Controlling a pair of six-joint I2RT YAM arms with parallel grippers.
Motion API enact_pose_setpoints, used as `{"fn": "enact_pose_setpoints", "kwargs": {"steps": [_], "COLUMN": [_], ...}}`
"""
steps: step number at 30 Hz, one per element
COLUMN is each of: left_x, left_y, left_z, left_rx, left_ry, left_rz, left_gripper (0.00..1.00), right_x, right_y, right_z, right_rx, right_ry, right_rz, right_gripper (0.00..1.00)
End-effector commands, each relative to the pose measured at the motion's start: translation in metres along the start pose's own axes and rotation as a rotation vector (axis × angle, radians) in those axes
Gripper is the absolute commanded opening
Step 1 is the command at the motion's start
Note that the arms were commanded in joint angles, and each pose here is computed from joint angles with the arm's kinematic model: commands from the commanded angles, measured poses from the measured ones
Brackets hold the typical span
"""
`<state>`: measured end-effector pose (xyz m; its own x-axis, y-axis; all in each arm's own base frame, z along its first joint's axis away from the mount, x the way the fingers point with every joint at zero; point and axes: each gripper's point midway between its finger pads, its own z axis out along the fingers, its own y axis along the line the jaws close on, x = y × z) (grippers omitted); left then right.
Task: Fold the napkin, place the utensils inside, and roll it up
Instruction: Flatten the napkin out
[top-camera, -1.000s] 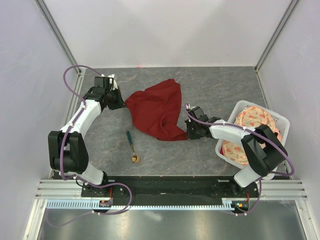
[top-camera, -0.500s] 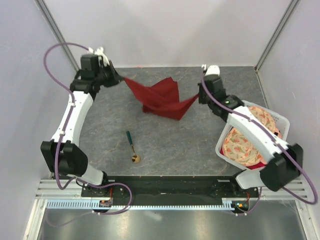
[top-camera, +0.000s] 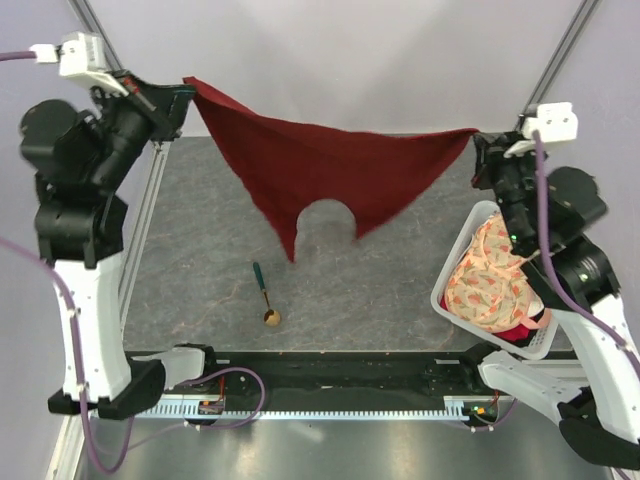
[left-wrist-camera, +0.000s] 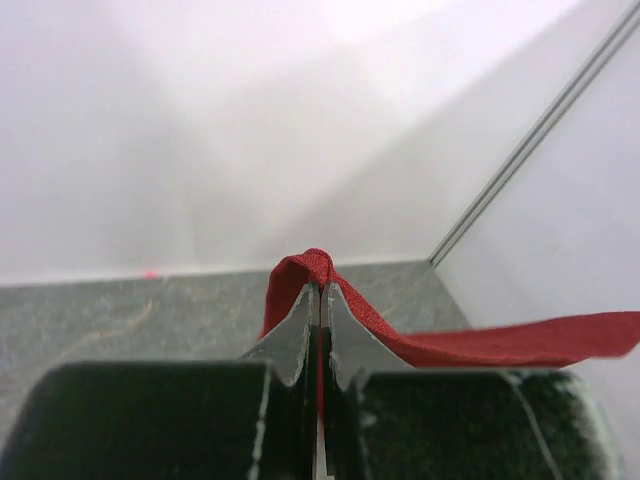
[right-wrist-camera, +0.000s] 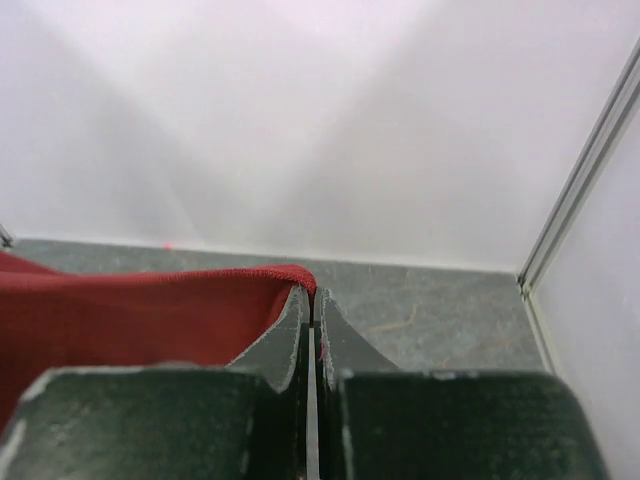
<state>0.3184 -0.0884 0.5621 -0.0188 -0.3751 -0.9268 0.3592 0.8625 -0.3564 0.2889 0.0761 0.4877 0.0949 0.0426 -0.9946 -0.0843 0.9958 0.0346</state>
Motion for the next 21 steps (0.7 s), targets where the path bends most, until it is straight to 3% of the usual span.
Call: {"fn": "enact_pose_setpoints", "kwargs": {"steps": [1, 6, 13, 21], "left_x": [-0.030, -0.031, 0.032, 0.076], "left_y": [-0.020, -0.025, 0.016, 0.063], "left_z": [-0.044, -0.053, 0.027, 0.086], "left_rx": [0.003, 0.017, -0.018, -0.093], "left_ry": [-0.081, -0.086, 0.119, 0.213], "left_rz": [-0.007, -0.011, -0.062, -0.086], "left_gripper": [0.02, 0.02, 0.02, 0.02], "right_x": [-0.044, -0.051, -0.003, 0.025], "right_y": [-0.004, -0.010, -0.010, -0.006], "right_z": [-0.029, -0.033, 0.025, 0.092], "right_rx": [-0.060, -0.040, 0.092, 0.135], "right_ry": [-0.122, -0.142, -0.026, 0.029], "right_rz": [-0.020, -0.025, -0.125, -0.170], "right_gripper": [0.00, 0.00, 0.00, 0.00]}}
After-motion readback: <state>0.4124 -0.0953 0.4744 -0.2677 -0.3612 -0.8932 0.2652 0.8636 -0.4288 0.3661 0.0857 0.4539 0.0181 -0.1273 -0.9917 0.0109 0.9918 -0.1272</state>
